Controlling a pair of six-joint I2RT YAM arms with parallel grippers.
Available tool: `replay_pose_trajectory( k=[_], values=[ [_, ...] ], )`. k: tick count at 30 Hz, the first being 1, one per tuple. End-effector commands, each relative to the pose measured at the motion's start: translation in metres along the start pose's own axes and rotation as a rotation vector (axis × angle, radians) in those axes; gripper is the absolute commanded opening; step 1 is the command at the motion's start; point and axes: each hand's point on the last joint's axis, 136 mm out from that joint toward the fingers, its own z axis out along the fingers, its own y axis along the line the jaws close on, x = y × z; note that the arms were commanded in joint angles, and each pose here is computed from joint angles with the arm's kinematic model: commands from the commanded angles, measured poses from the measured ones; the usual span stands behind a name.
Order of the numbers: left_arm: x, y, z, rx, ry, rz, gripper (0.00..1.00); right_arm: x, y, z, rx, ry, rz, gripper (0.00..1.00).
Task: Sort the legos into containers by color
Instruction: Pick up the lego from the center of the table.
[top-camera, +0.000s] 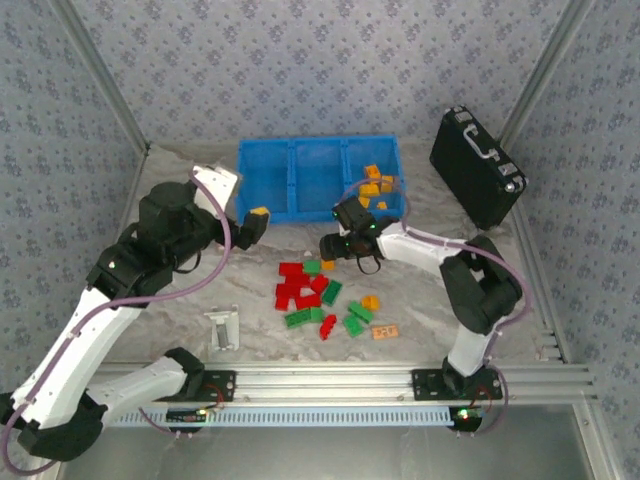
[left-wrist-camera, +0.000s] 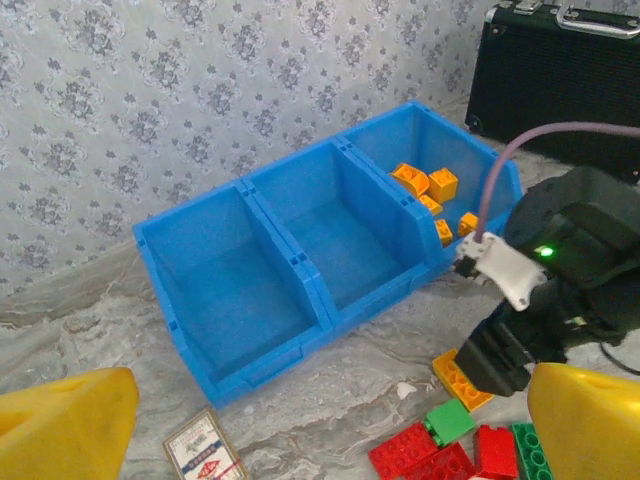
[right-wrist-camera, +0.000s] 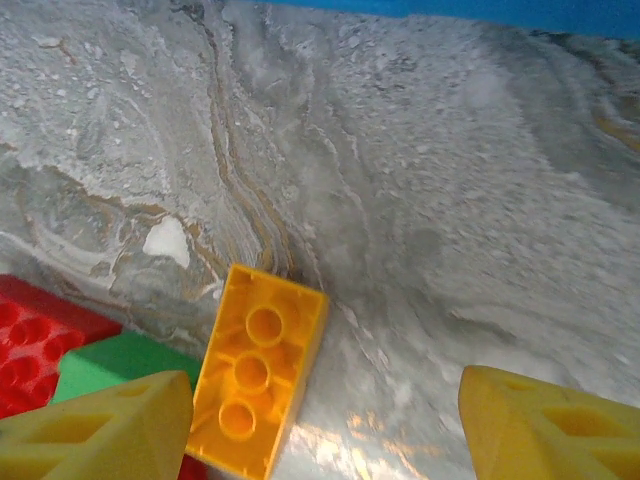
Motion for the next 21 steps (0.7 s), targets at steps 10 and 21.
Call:
replay_pose_trajectory(
  k=[10, 21],
  values=[
    [0.002, -0.004, -0.009, 0.025, -0.033, -0.033, 1.00, -0.020, 0.013, 0.025, 0.016, 0.001, -0.006, 0.72],
    [0.007, -0.003, -0.010, 0.024, -0.036, -0.053, 1.00, -0.007, 0.008, 0.039, 0.132, 0.070, -0.045, 0.60]
  ],
)
